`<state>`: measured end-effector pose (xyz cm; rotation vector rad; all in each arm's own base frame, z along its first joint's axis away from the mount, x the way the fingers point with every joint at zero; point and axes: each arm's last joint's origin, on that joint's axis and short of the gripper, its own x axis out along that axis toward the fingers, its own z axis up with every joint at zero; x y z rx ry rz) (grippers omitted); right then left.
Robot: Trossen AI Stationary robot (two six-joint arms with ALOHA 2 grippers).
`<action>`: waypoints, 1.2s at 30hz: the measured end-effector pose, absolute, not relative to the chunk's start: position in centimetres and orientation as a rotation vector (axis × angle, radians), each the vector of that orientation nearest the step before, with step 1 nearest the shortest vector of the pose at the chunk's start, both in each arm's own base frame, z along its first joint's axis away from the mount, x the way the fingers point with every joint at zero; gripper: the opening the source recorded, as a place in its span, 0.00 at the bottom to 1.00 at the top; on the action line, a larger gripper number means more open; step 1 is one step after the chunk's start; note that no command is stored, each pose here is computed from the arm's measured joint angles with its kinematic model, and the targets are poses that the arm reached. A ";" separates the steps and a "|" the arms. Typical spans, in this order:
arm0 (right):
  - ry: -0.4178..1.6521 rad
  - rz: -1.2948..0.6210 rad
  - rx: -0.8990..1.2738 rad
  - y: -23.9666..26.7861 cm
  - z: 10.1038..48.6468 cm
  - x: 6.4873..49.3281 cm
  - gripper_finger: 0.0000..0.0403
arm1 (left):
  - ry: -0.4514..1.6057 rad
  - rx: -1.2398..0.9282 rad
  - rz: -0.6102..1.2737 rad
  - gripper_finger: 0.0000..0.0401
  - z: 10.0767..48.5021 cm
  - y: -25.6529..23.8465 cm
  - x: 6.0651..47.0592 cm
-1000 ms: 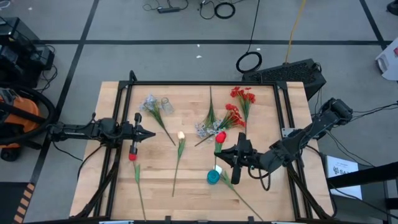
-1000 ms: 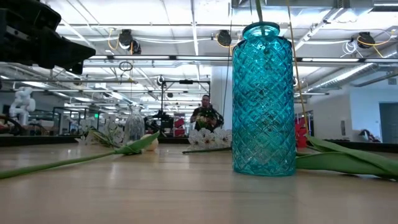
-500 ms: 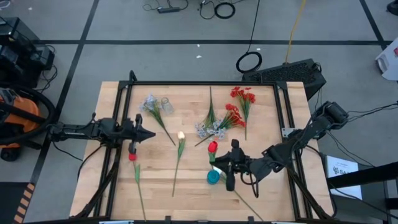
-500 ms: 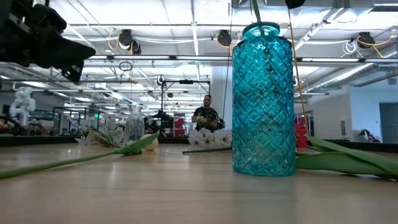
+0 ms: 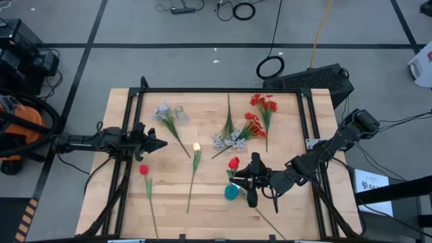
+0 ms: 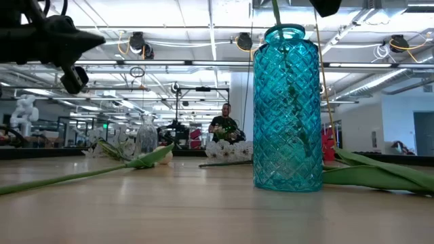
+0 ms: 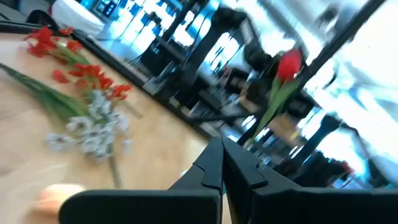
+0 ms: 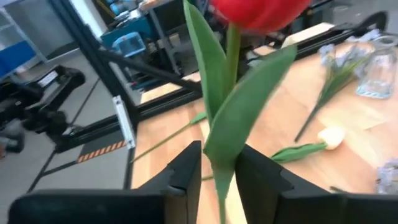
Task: Sort flowers into vase by color
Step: Put the right red tulip into the blue vase, then put the left white poppies into the transparent vase
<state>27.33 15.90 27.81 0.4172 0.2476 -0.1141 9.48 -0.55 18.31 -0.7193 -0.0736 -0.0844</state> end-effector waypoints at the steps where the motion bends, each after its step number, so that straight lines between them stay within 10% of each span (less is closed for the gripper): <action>1: 0.256 -0.102 0.423 15.8 27.9 27.2 0.24 | -0.092 -0.742 -0.080 0.02 18.5 -0.5 9.5; 16: 0.553 -0.095 0.392 11.8 30.4 20.6 0.31 | -0.171 -0.840 0.148 0.00 21.5 0.1 10.0; 27: 0.882 -0.474 0.529 6.9 28.9 16.0 0.03 | 0.091 -1.104 0.644 0.00 23.2 0.8 13.6; 36: 0.880 -0.633 0.562 4.4 28.6 16.7 0.01 | 0.381 -1.312 1.064 0.00 20.7 2.8 15.7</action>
